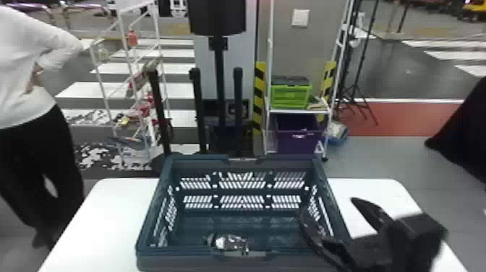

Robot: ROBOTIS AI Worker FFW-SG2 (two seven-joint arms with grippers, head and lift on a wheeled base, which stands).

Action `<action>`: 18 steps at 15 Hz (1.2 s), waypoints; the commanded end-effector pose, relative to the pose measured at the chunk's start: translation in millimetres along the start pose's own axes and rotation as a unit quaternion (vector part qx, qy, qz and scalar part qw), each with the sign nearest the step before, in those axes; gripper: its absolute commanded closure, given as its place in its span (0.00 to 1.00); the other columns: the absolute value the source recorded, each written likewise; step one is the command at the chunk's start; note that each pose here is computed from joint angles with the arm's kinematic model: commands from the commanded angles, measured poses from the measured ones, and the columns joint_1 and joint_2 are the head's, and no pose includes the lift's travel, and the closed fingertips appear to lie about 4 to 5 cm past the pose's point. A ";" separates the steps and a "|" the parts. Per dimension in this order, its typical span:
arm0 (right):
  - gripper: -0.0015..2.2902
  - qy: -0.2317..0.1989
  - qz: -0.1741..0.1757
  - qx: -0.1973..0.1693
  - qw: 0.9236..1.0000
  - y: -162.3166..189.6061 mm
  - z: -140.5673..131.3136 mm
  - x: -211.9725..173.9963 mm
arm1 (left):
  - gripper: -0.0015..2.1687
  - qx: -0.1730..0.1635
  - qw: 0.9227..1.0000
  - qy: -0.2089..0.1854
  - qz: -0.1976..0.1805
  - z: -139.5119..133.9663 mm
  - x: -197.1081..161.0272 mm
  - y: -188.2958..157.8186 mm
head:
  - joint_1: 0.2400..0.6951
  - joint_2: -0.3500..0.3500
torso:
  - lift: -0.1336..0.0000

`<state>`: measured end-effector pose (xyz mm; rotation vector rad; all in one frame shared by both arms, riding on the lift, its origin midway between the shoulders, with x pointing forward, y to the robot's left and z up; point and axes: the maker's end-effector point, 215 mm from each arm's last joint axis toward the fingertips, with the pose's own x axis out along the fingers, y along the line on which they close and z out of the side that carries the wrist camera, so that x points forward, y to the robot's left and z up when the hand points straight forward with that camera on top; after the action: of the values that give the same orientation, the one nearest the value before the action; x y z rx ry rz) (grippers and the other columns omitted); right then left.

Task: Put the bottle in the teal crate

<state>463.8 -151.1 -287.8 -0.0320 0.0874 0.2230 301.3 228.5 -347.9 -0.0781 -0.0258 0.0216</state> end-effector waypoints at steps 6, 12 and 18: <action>0.01 -0.057 -0.054 0.034 0.996 -27.9 -47.3 -96.5 | 0.06 -0.002 1.000 -0.005 -0.002 7.3 1.8 -2.5 | 0.57 0.50 | 1.00; 0.02 -0.063 -0.071 0.046 0.994 -31.2 -64.8 -132.5 | 0.06 0.001 1.000 0.000 -0.005 6.8 4.7 -4.1 | 0.57 0.50 | 1.00; 0.03 -0.053 -0.064 0.047 0.995 -27.9 -73.2 -141.0 | 0.06 0.005 1.000 0.021 -0.007 -3.2 16.6 -5.1 | 0.57 0.50 | 1.00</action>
<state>327.7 -212.9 -346.4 0.0674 -0.0134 0.0920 315.7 223.6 -348.7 -0.0686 0.0078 0.0054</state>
